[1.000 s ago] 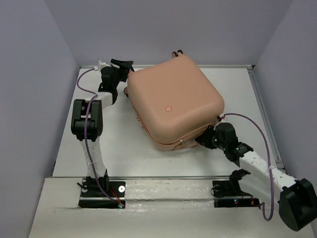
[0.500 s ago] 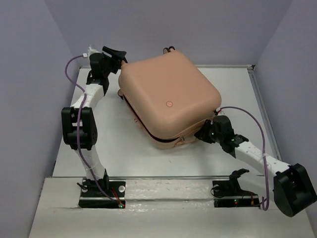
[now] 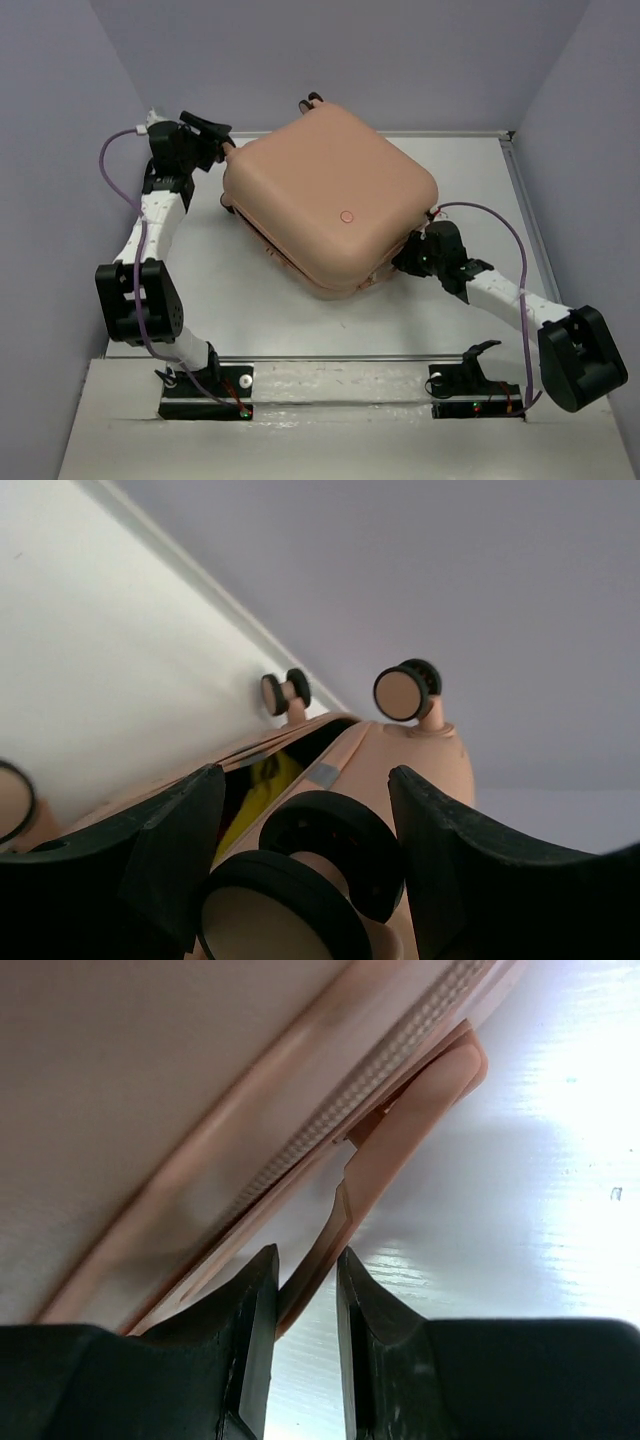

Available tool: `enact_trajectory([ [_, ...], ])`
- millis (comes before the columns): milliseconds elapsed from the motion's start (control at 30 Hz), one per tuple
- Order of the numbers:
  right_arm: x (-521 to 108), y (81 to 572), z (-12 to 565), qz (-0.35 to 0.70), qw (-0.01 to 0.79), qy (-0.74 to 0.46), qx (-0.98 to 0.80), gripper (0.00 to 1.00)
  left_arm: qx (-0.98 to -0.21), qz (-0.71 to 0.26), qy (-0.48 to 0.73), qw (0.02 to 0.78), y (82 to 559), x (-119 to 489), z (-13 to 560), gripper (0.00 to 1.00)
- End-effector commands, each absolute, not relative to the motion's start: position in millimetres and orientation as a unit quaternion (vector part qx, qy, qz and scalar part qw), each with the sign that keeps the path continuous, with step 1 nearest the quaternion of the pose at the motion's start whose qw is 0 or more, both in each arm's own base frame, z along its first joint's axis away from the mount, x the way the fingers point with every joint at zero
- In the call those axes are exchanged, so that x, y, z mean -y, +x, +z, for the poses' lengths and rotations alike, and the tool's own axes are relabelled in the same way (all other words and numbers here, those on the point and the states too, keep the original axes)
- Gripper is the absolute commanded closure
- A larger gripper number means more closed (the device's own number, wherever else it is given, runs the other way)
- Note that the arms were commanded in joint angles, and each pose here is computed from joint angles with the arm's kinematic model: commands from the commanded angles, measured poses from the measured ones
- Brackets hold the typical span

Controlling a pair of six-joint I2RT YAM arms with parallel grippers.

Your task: Pack the luggage

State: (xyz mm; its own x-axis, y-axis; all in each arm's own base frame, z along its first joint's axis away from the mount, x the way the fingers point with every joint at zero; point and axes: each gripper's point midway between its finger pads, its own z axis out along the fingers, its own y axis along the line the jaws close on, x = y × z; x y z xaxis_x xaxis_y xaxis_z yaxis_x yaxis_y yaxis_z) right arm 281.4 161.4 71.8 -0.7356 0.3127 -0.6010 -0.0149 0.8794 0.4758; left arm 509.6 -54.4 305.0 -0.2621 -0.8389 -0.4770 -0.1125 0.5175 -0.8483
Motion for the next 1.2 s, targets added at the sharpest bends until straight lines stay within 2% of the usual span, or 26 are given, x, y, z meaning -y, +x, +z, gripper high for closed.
enact_trajectory([
  [0,-195,294,112,0.286,0.403,-0.030,-0.869,0.93,-0.656,-0.449,-0.275,0.541,459,65,348,0.94],
  [167,-195,289,116,0.291,0.402,-0.033,-0.868,0.93,-0.674,-0.423,-0.318,0.515,454,36,281,0.94],
  [233,-196,284,128,0.299,0.407,-0.043,-0.862,0.92,-0.674,-0.419,-0.324,0.514,460,24,275,0.94],
  [267,-194,280,130,0.298,0.404,-0.048,-0.864,0.88,-0.675,-0.417,-0.327,0.514,463,20,272,0.94],
  [300,-193,279,135,0.298,0.408,-0.049,-0.862,0.72,-0.675,-0.415,-0.327,0.515,465,18,271,0.94],
  [400,-187,263,159,0.301,0.418,-0.063,-0.855,0.37,-0.679,-0.406,-0.331,0.514,475,12,267,0.94],
  [500,-188,248,178,0.320,0.429,-0.091,-0.840,0.33,-0.688,-0.398,-0.340,0.503,480,9,250,0.94],
  [567,-191,235,190,0.342,0.435,-0.111,-0.825,0.34,-0.694,-0.391,-0.350,0.493,480,6,234,0.94],
  [600,-197,225,190,0.363,0.424,-0.129,-0.819,0.37,-0.696,-0.388,-0.353,0.491,481,4,229,0.94],
  [700,-207,213,185,0.387,0.404,-0.151,-0.815,0.53,-0.698,-0.384,-0.355,0.490,478,2,225,0.79],
  [733,-212,207,180,0.389,0.396,-0.161,-0.816,0.61,-0.697,-0.381,-0.354,0.494,477,1,227,0.68],
  [767,-215,205,178,0.389,0.395,-0.166,-0.816,0.72,-0.694,-0.377,-0.347,0.506,474,1,236,0.46],
  [833,-222,198,178,0.400,0.398,-0.183,-0.805,0.72,-0.688,-0.364,-0.343,0.525,464,-4,255,0.26],
  [867,-227,191,174,0.406,0.392,-0.194,-0.803,0.71,-0.688,-0.352,-0.343,0.535,460,-7,261,0.13],
  [933,-232,187,177,0.417,0.399,-0.204,-0.791,0.52,-0.680,-0.311,-0.344,0.568,443,-20,282,0.02],
  [1000,-235,182,170,0.422,0.391,-0.209,-0.791,0.37,-0.678,-0.284,-0.354,0.578,428,-29,283,0.01],
  [1100,-237,186,166,0.423,0.398,-0.212,-0.786,0.33,-0.673,-0.271,-0.345,0.595,396,-29,288,0.01],
  [1167,-237,188,157,0.417,0.393,-0.212,-0.791,0.33,-0.672,-0.280,-0.325,0.604,374,-19,291,0.06],
])
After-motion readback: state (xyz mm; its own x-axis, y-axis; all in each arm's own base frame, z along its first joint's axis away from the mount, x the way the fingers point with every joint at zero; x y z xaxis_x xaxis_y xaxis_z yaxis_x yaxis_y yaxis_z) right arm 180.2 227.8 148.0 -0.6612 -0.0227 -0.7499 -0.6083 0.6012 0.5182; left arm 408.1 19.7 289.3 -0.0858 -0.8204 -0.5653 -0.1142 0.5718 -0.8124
